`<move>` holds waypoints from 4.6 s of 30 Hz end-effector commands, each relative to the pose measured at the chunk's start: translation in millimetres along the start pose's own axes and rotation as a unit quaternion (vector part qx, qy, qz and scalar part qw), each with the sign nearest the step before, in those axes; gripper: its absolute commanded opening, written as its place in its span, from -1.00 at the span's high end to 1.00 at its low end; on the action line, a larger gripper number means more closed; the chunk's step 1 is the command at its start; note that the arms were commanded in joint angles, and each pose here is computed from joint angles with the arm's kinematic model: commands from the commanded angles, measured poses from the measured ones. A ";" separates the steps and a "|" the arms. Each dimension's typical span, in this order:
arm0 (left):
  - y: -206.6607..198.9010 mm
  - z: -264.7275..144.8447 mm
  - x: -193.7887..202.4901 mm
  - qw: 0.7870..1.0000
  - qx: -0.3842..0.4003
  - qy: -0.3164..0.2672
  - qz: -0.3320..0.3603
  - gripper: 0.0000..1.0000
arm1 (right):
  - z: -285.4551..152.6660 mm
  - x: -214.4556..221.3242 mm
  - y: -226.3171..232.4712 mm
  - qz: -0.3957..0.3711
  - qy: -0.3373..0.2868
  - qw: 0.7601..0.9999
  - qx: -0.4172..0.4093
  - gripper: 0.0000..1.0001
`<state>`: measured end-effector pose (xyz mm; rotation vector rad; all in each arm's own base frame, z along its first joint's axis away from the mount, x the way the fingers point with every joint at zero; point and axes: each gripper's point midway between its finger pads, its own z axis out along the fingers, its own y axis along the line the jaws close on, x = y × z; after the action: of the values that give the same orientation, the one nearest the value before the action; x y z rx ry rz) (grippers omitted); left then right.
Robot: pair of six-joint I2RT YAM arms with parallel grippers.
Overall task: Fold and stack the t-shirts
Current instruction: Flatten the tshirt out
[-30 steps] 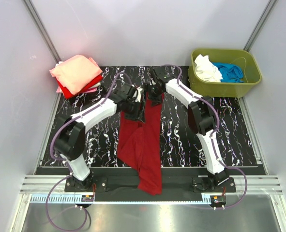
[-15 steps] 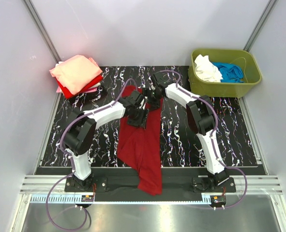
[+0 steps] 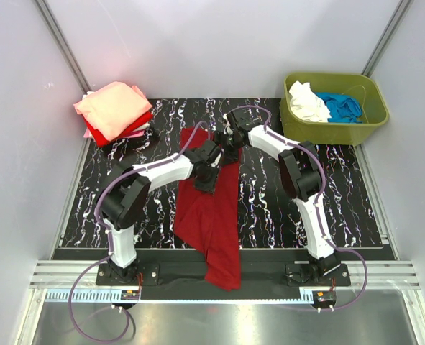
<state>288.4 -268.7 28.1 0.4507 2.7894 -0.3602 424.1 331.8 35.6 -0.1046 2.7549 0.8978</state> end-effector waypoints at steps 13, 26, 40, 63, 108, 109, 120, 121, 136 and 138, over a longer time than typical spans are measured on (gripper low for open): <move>-2.0 -71.5 -7.9 0.997 -0.041 -0.066 -0.003 1.00 | 9.3 -15.3 -16.8 0.017 0.011 0.999 0.045 -0.32; -7.9 -144.6 67.4 0.991 0.038 -0.119 -0.056 1.00 | 17.5 -74.0 -57.8 0.068 -0.026 0.995 0.073 -0.21; -21.3 -142.0 146.0 0.977 0.143 -0.117 -0.102 0.99 | 21.7 -143.2 -78.3 0.102 -0.130 0.985 0.050 -0.09; -7.5 -196.6 143.3 0.974 0.029 -0.182 -0.128 -0.52 | -102.2 -187.3 13.1 0.011 -0.227 0.973 -0.034 -0.65; 81.6 -33.8 -146.7 0.976 0.130 -0.078 -0.159 -0.09 | -23.3 232.5 33.4 -0.160 0.095 0.958 0.216 0.01; 82.0 -32.6 -148.3 0.976 0.130 -0.078 -0.158 -0.09 | -21.7 232.7 32.7 -0.159 0.094 0.959 0.214 0.03; 88.3 3.3 -168.3 0.977 0.130 -0.058 -0.161 -0.08 | -15.9 268.4 40.3 -0.167 0.136 0.961 0.172 0.25; 90.7 12.0 -166.5 0.977 0.127 -0.050 -0.162 -0.08 | -16.9 271.5 42.0 -0.165 0.137 0.962 0.167 0.20; 104.2 35.0 -165.6 0.982 0.104 -0.023 -0.154 -0.07 | -66.2 228.5 60.2 -0.170 0.021 0.968 0.186 0.10; 104.5 35.1 -165.3 0.983 0.103 -0.023 -0.153 -0.07 | -60.2 226.0 58.0 -0.173 0.023 0.965 0.196 0.10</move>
<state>480.2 -231.2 33.2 0.0239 2.7829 -0.7513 168.6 340.0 43.2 -0.5499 2.8416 0.2879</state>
